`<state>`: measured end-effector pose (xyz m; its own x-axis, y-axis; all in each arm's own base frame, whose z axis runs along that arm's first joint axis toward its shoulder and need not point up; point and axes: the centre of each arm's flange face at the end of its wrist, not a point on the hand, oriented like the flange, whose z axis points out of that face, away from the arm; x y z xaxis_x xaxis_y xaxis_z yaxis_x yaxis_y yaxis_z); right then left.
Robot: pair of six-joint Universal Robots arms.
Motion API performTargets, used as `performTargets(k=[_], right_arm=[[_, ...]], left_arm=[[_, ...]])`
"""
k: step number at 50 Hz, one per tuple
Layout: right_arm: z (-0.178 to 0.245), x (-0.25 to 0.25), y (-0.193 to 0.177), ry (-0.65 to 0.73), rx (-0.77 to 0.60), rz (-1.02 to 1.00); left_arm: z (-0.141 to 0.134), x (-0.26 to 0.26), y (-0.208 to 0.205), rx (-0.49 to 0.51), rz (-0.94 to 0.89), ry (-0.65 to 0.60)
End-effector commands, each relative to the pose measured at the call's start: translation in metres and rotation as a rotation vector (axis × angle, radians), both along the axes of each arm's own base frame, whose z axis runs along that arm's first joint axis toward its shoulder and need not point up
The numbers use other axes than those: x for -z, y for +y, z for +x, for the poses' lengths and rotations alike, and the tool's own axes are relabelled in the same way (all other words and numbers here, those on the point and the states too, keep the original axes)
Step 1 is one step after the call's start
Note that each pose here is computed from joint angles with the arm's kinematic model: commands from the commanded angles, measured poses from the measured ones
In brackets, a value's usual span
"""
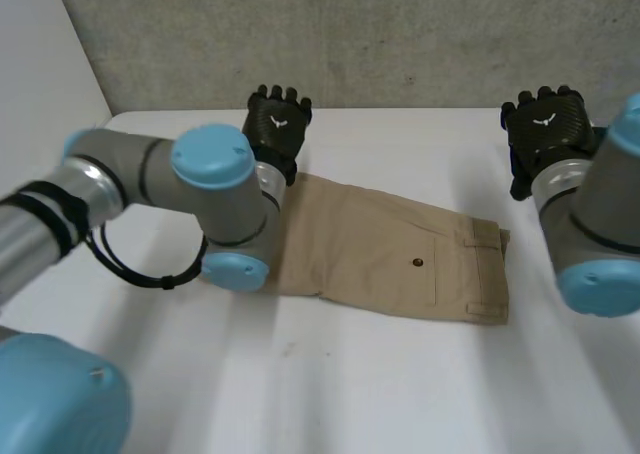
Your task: Fold the laundry.
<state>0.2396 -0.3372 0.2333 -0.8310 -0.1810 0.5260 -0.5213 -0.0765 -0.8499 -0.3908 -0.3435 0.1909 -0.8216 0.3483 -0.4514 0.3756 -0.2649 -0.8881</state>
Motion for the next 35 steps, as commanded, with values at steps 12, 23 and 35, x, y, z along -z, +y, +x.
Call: performTargets(k=[12,23,35], right_arm=[[-0.025,0.066,0.081,-0.168,-0.153,0.439],[-0.026,0.114,0.06,-0.141,-0.143,0.447],[-0.042,0.123,0.046,-0.107,-0.08,0.43]], left_arm=[[0.079,-0.035,0.113,0.126,0.255,0.12],[0.092,-0.006,0.131,0.133,0.263,0.127],[0.095,-0.006,0.129,0.121,0.252,0.134]])
